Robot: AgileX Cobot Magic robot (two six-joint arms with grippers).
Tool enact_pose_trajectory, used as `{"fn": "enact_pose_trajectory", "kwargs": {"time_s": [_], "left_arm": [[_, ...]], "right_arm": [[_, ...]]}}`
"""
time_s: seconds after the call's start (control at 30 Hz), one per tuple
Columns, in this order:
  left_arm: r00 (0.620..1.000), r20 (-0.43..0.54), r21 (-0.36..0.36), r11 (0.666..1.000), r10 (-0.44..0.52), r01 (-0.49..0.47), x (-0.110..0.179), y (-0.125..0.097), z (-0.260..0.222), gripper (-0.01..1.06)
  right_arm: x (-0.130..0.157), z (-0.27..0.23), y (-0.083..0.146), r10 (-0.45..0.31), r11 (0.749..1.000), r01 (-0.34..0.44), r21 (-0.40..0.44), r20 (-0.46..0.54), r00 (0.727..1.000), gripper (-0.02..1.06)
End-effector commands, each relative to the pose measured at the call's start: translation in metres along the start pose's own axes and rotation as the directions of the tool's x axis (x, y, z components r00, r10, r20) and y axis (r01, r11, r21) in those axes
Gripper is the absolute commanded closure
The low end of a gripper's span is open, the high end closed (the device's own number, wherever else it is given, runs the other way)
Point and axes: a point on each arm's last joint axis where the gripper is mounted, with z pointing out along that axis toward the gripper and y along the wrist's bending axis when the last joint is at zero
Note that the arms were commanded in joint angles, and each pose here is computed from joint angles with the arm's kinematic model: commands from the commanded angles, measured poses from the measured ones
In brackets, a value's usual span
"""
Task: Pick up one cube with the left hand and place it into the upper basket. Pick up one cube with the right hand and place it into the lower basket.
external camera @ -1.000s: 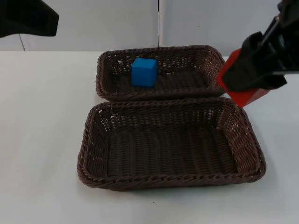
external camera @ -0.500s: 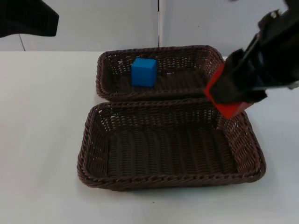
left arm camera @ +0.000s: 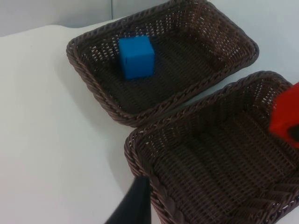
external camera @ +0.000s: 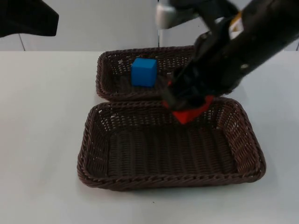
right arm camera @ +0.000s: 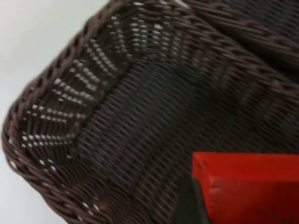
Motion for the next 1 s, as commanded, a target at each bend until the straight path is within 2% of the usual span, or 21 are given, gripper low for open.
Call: {"fn": "enact_pose_trajectory", "kwargs": {"time_s": [0.0, 0.07, 0.37, 0.9, 0.97], "left_arm": [[1.000, 0.017, -0.004, 1.000, -0.003, 0.003, -0.001, 0.000, -0.002, 0.11], [1.000, 0.017, -0.004, 1.000, -0.003, 0.003, -0.001, 0.000, -0.002, 0.11], [1.000, 0.017, -0.004, 1.000, -0.003, 0.003, -0.001, 0.000, -0.002, 0.11], [1.000, 0.017, -0.004, 1.000, -0.003, 0.003, -0.001, 0.000, -0.002, 0.11], [1.000, 0.017, -0.004, 1.000, -0.003, 0.003, -0.001, 0.000, -0.002, 0.11]], "right_arm": [[-0.005, 0.009, 0.007, -0.030, 0.999, 0.030, -0.012, 0.020, 0.999, 1.05], [-0.006, 0.024, 0.015, -0.050, 0.998, 0.050, -0.023, 0.018, 0.999, 1.05], [0.009, 0.067, 0.016, -0.045, 0.999, 0.045, -0.027, -0.014, 0.999, 1.05], [0.029, 0.101, 0.018, -0.049, 0.998, 0.047, -0.030, -0.074, 0.996, 1.04], [0.031, 0.103, 0.018, -0.049, 0.998, 0.047, -0.031, -0.085, 0.995, 1.01]]}}
